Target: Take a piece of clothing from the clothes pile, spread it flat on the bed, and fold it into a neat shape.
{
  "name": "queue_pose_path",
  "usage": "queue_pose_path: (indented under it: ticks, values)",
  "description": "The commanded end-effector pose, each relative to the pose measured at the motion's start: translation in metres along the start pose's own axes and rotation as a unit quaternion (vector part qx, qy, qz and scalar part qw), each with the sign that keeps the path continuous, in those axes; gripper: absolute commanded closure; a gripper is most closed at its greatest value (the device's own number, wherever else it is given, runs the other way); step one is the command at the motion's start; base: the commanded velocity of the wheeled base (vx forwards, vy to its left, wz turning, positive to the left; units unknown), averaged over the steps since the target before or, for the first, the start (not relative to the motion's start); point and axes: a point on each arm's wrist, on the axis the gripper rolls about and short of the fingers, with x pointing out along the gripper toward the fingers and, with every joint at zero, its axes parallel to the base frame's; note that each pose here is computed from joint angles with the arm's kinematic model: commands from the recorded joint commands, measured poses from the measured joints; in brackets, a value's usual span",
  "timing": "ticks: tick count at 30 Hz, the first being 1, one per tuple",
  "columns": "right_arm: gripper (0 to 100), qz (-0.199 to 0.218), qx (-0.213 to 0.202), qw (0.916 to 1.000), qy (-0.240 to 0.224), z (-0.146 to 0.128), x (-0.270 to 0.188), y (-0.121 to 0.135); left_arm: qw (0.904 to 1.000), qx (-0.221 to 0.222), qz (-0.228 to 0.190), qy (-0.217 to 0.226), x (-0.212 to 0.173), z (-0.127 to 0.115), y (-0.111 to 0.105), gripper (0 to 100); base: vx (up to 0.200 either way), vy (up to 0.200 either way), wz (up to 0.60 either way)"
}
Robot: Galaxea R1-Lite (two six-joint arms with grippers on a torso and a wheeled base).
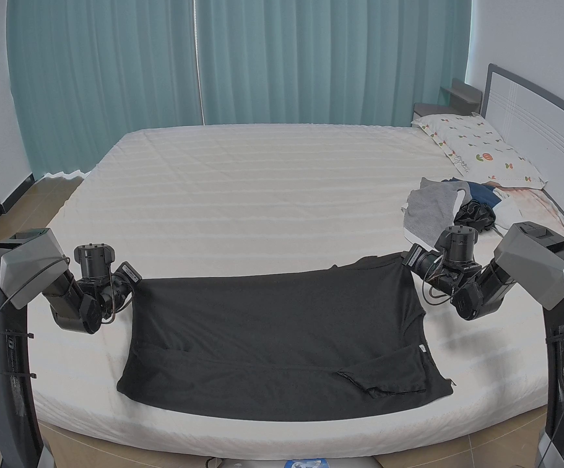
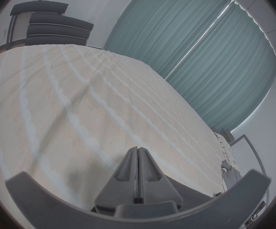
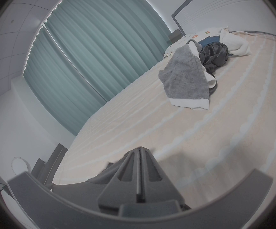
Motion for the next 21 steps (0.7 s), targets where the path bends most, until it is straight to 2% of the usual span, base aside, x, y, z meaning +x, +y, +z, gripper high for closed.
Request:
queue_pose_path:
  ticks: [1, 11, 21]
  values:
    - [100, 0.003, 0.002, 1.0000, -0.002, 0.002, -0.004, 0.002, 1.0000, -0.001, 0.000, -0.001, 0.000, 0.001, 0.000, 100, 0.000, 0.000, 0.00]
    - [100, 0.001, 0.005, 0.9998, 0.019, -0.002, -0.016, -0.002, 1.0000, 0.000, 0.004, 0.004, -0.005, -0.002, 0.003, 100, 0.000, 0.000, 0.00]
    - [100, 0.015, 0.010, 0.9987, 0.048, -0.007, -0.042, -0.001, 0.9997, 0.001, -0.023, 0.010, -0.026, 0.001, 0.000, 100, 0.000, 0.000, 0.00]
